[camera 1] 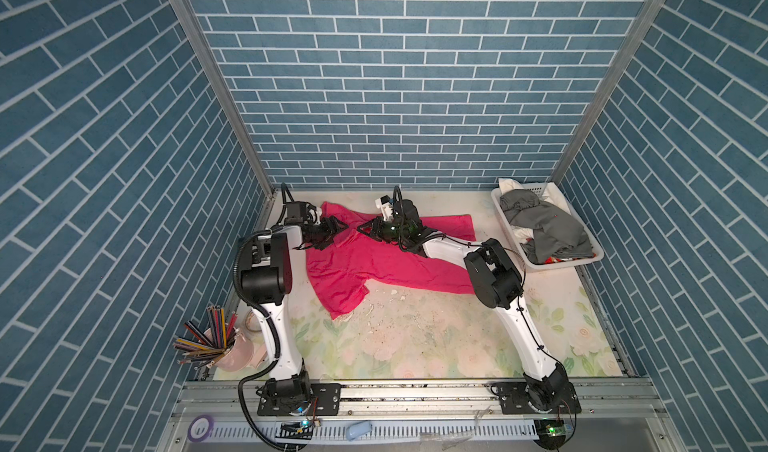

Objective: Fold and stack the t-shirts

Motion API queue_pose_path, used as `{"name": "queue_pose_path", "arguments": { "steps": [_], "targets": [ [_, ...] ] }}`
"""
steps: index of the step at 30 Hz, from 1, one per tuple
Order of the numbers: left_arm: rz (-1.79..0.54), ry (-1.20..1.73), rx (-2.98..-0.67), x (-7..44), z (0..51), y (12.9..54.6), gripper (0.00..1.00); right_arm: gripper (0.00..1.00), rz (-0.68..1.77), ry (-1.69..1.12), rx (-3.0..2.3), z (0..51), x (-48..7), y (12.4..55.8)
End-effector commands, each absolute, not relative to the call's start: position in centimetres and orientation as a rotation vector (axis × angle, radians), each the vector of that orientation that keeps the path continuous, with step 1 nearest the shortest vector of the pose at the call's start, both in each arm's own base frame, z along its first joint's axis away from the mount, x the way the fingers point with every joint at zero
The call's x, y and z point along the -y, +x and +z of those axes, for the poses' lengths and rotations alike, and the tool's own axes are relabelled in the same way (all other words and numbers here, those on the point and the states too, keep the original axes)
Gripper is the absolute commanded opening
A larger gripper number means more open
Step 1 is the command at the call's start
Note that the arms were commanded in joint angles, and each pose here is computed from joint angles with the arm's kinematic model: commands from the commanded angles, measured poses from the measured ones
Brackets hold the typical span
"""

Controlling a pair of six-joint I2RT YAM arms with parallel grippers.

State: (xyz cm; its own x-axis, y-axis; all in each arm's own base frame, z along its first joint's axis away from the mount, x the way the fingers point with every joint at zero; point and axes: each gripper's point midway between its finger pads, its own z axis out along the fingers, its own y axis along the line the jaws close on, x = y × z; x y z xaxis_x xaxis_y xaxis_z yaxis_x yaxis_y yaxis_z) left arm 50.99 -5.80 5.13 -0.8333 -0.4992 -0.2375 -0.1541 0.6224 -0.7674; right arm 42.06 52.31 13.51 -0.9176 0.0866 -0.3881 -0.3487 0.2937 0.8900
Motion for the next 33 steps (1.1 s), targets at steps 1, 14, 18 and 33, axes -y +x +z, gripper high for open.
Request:
{"name": "queue_pose_path", "arguments": {
  "steps": [1,14,18,33],
  "targets": [
    [-1.176,-0.529,-2.423,7.2,4.7,49.9,0.79,0.15,1.729,-0.216,-2.145,16.5,-52.0,42.1],
    [-1.372,-0.526,-2.293,8.9,9.0,48.4,0.79,0.42,1.693,-0.156,-2.208,13.4,-50.6,42.7],
    [-1.382,-0.504,-2.265,9.0,10.4,48.6,0.79,0.54,1.652,-0.161,-2.229,12.9,-49.3,42.1],
    [-1.387,-0.529,-2.258,9.3,10.4,47.7,0.78,0.94,1.395,-0.259,-2.282,13.9,-42.3,40.8]
  ]
}}
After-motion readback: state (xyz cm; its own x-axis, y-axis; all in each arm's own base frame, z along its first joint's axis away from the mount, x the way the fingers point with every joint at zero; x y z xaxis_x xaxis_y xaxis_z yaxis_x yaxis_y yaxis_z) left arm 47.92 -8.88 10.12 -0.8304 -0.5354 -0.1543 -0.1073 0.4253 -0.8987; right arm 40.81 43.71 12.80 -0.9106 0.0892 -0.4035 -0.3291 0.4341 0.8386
